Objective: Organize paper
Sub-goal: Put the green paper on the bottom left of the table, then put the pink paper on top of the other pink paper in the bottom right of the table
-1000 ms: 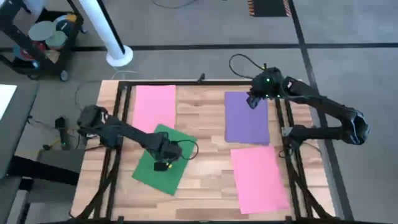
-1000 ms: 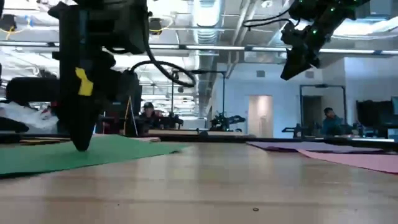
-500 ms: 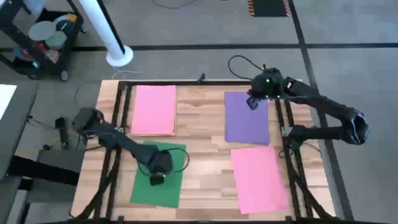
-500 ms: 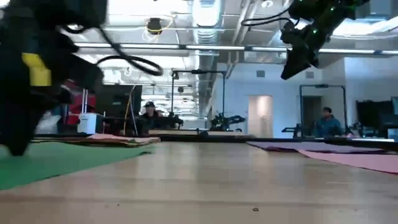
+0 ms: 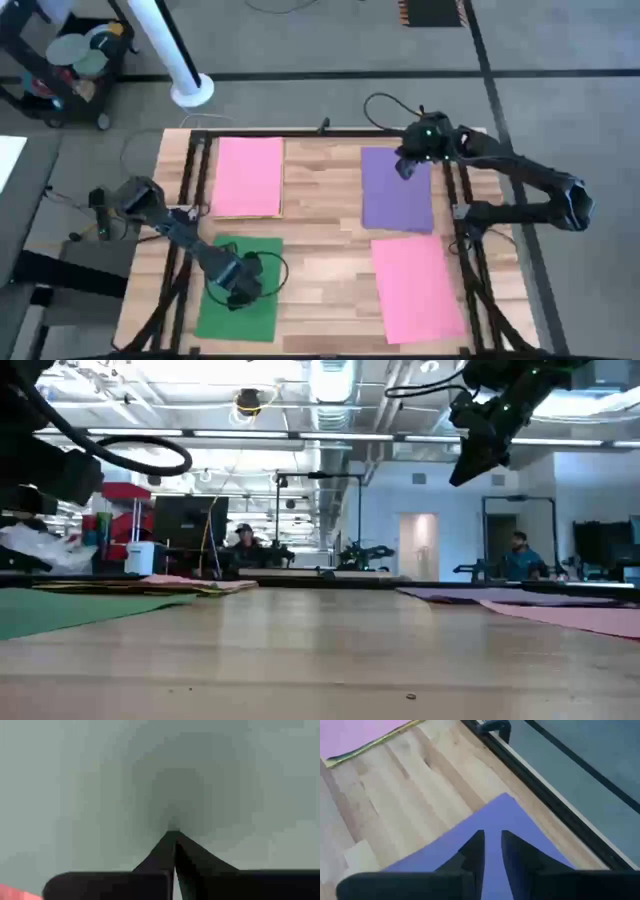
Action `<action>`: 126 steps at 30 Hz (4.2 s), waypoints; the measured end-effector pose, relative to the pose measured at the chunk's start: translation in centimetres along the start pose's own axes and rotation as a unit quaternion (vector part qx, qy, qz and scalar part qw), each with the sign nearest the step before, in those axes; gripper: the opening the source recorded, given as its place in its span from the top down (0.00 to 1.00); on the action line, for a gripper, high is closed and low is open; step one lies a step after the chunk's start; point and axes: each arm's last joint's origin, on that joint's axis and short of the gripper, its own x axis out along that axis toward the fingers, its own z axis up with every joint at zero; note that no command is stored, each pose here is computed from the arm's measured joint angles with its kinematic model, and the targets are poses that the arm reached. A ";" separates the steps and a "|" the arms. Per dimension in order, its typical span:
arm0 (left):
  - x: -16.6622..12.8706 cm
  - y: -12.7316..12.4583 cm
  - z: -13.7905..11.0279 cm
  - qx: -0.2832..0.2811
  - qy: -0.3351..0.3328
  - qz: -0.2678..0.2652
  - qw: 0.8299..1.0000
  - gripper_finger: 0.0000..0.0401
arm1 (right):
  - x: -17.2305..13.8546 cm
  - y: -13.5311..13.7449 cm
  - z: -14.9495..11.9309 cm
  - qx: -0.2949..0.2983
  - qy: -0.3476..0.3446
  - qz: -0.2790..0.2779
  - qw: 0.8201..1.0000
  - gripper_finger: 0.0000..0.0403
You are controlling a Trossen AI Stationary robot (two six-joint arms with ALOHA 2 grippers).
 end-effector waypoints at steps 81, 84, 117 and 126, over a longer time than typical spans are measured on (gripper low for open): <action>-0.2 14.1 9.2 0.152 -0.046 0.168 0.973 1.00 | 0.0 0.1 -0.2 -0.002 0.011 0.001 1.000 0.85; -0.5 13.7 9.2 0.156 -0.047 0.168 0.972 1.00 | 0.0 0.1 -0.3 -0.002 0.013 0.001 1.000 0.85; -12.0 9.6 4.1 0.103 -0.316 0.045 0.942 1.00 | 7.1 17.2 -0.8 -0.300 -0.097 0.142 0.938 0.85; -11.9 9.1 4.4 0.104 -0.324 0.039 0.939 1.00 | 8.4 19.1 -0.3 -0.323 -0.160 0.158 0.919 0.85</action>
